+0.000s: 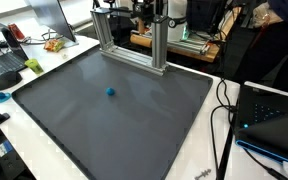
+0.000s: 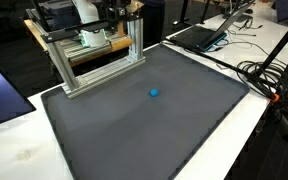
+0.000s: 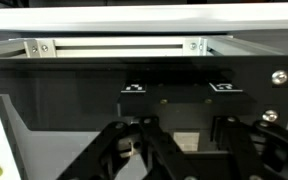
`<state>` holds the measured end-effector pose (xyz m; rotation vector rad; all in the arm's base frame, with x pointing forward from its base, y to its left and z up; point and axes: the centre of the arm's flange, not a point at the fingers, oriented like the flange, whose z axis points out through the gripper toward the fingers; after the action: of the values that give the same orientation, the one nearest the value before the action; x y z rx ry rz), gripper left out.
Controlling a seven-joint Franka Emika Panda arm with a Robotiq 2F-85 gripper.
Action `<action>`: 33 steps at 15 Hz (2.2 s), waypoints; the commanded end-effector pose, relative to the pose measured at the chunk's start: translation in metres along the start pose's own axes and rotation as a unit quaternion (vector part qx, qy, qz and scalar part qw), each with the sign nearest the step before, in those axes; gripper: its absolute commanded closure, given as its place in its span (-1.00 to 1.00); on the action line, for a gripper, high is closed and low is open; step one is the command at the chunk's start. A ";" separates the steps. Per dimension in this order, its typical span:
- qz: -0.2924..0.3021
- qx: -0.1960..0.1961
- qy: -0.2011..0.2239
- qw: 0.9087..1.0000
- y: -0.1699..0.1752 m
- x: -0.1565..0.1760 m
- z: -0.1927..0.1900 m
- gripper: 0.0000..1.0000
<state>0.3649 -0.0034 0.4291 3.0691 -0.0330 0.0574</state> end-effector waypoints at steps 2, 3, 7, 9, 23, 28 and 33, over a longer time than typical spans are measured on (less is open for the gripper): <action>0.030 0.003 0.032 0.999 -0.003 0.016 0.001 0.57; 0.031 0.001 0.038 0.999 -0.004 0.020 0.001 0.57; 0.042 0.003 0.067 0.997 -0.004 0.040 -0.001 0.57; 0.046 0.005 0.076 0.996 -0.004 0.054 -0.001 0.57; 0.039 0.012 0.096 0.995 -0.007 0.190 0.020 0.57; 0.038 0.017 0.081 0.996 -0.007 0.187 0.035 0.07; 0.038 0.017 0.083 0.996 -0.007 0.191 0.034 0.57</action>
<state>0.5567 -0.0028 0.4018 3.0838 -0.1418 0.3186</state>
